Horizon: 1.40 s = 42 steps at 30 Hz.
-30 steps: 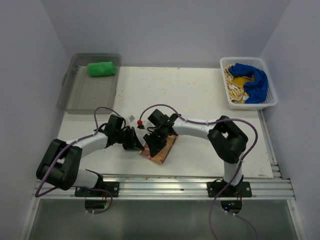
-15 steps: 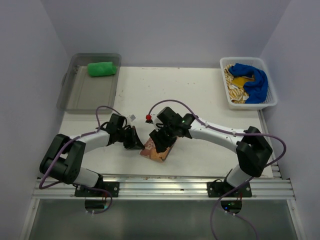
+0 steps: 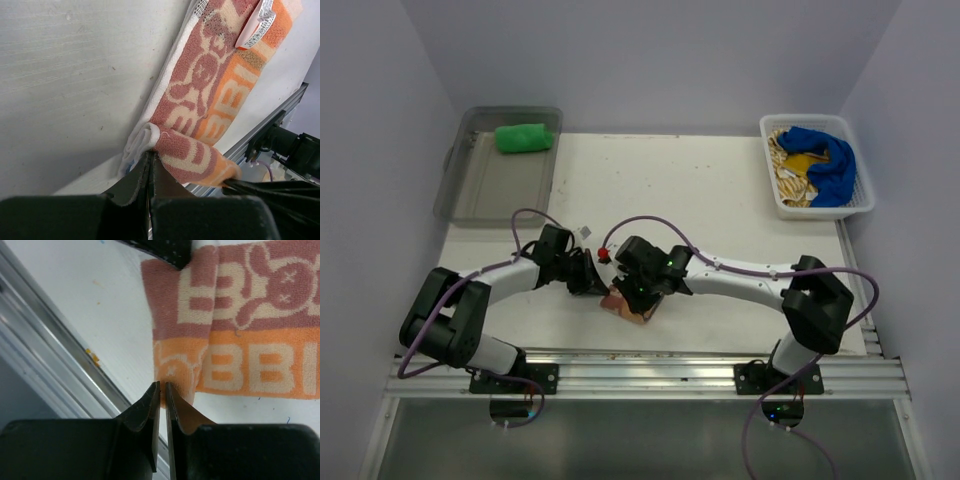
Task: Roll the towels
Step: Roll the towel
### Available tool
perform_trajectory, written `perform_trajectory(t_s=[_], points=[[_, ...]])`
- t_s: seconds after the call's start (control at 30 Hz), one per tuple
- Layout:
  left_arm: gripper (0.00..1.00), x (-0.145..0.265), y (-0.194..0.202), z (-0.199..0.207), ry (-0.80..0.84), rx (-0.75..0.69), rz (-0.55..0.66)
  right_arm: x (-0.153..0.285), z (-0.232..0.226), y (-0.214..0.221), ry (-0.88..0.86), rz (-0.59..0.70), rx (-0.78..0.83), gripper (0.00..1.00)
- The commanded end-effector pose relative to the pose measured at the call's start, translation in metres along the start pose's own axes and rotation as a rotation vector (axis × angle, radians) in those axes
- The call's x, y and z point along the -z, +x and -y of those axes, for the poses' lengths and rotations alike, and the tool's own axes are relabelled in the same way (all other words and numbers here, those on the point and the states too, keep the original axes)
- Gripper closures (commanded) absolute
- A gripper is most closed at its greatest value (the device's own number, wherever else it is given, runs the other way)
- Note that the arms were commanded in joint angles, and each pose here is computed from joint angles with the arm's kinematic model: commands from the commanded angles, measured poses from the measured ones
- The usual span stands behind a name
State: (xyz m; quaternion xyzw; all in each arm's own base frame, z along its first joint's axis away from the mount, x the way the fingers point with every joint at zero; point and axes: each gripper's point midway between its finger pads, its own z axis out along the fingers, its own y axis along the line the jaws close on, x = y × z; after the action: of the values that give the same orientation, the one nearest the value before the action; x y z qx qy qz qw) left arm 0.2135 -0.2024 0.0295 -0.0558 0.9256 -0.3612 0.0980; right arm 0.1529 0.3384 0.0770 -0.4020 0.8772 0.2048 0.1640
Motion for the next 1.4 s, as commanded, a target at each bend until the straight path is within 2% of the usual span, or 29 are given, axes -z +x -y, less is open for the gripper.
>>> perform_trajectory(t_s=[0.0, 0.13, 0.33, 0.5, 0.7, 0.83, 0.93, 1.13, 1.2, 1.27, 1.37], points=[[1.0, 0.006, -0.018, 0.014, 0.017, -0.069, 0.053, -0.01, 0.02, -0.01, 0.078, 0.041, -0.055, 0.87], [1.0, 0.008, -0.02, 0.017, 0.02, -0.075, 0.056, -0.022, 0.036, 0.001, 0.121, 0.01, -0.089, 0.9], [1.0, 0.029, -0.037, 0.04, 0.031, -0.114, 0.124, -0.039, 0.053, 0.023, 0.171, -0.022, -0.132, 0.92], [1.0, 0.036, -0.029, 0.051, 0.073, -0.121, 0.115, -0.047, 0.056, 0.024, 0.172, -0.024, -0.118, 0.92], [1.0, 0.021, -0.016, 0.049, 0.058, -0.135, 0.079, -0.047, 0.055, 0.021, 0.162, -0.013, -0.114, 0.92], [1.0, -0.002, -0.01, 0.022, -0.005, -0.086, 0.037, -0.038, 0.052, 0.012, 0.158, 0.026, -0.117, 0.92], [1.0, -0.012, -0.013, 0.018, -0.017, -0.076, 0.019, -0.026, 0.054, 0.003, 0.182, 0.08, -0.108, 0.92], [1.0, -0.013, -0.018, 0.023, -0.028, -0.09, 0.015, 0.009, 0.056, -0.01, 0.322, 0.151, 0.019, 0.7], [1.0, -0.013, -0.016, 0.024, -0.024, -0.087, 0.008, 0.012, 0.048, -0.012, 0.328, 0.161, 0.07, 0.61], [1.0, -0.011, -0.016, 0.025, -0.02, -0.088, 0.006, 0.01, 0.04, -0.013, 0.349, 0.165, 0.136, 0.58], [1.0, -0.01, -0.017, 0.028, -0.013, -0.091, 0.007, 0.003, 0.03, -0.011, 0.39, 0.142, 0.248, 0.47]])
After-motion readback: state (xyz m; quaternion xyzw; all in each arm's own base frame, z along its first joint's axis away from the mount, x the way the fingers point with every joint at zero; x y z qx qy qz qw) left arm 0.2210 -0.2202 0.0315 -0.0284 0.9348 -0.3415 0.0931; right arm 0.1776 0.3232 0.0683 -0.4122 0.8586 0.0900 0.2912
